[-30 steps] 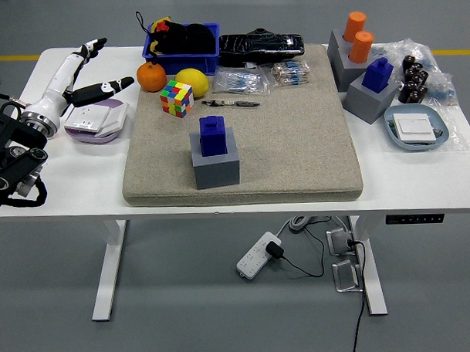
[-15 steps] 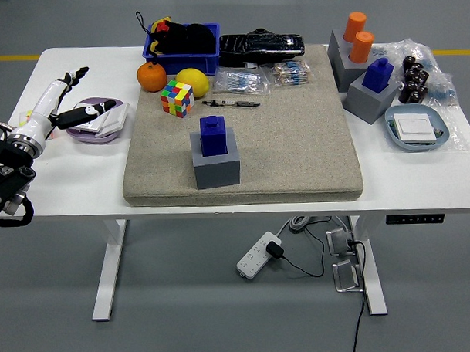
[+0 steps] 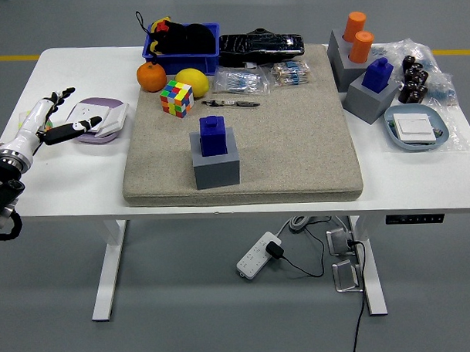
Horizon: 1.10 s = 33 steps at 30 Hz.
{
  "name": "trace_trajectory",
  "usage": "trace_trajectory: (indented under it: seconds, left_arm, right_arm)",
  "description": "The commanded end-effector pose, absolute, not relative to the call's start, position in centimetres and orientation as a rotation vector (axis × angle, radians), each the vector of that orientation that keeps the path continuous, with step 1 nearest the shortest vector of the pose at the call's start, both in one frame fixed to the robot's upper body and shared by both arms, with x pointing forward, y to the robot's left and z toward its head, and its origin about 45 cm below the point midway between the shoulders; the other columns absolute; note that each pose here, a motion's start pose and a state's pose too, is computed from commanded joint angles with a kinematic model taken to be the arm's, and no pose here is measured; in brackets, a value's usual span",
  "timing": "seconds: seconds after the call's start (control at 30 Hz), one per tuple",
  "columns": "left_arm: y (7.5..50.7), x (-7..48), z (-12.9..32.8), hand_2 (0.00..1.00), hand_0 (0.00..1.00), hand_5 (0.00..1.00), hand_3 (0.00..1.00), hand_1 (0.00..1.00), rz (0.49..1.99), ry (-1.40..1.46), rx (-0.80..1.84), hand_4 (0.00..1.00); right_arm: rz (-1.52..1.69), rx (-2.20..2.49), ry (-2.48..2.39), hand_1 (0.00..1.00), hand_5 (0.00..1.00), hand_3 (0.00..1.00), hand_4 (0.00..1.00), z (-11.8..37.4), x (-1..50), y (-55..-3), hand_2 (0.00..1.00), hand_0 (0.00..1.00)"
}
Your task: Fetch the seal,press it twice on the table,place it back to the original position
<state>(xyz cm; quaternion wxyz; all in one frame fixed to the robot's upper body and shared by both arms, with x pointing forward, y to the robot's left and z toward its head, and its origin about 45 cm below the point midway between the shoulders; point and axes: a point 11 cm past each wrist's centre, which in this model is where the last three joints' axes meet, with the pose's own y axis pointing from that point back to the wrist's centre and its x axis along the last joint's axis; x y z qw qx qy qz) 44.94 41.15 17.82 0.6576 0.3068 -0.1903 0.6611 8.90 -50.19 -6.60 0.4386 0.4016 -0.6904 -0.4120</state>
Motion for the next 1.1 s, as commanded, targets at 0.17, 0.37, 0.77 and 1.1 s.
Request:
trace_trajectory:
  seconds: [0.17, 0.37, 0.77, 1.1]
  left_arm:
    - [41.6, 45.3, 18.7, 0.966, 0.943, 0.481, 0.926, 0.991, 1.514, -0.440, 0.692, 0.928]
    - [41.6, 45.9, 19.8, 0.961, 0.940, 0.482, 0.925, 0.984, 1.521, -0.450, 0.678, 0.923]
    - [42.1, 46.0, 19.8, 0.959, 0.935, 0.484, 0.923, 0.978, 1.529, -0.445, 0.692, 0.912]
    - [42.2, 46.2, 20.3, 0.958, 0.932, 0.486, 0.921, 0.975, 1.532, -0.453, 0.689, 0.904]
  right_arm:
    - [-1.014, 1.005, -1.730, 0.768, 0.631, 0.750, 0.887, -6.1, 10.2, -50.6, 0.741, 0.863]
    - [-1.002, 1.019, -1.745, 0.766, 0.625, 0.749, 0.882, -5.6, 11.6, -50.8, 0.739, 0.860]
    - [-0.986, 1.011, -1.738, 0.761, 0.597, 0.746, 0.855, -5.0, 12.5, -51.6, 0.734, 0.856]
    - [-0.975, 1.019, -1.737, 0.759, 0.589, 0.745, 0.844, -4.7, 13.4, -51.7, 0.731, 0.855]
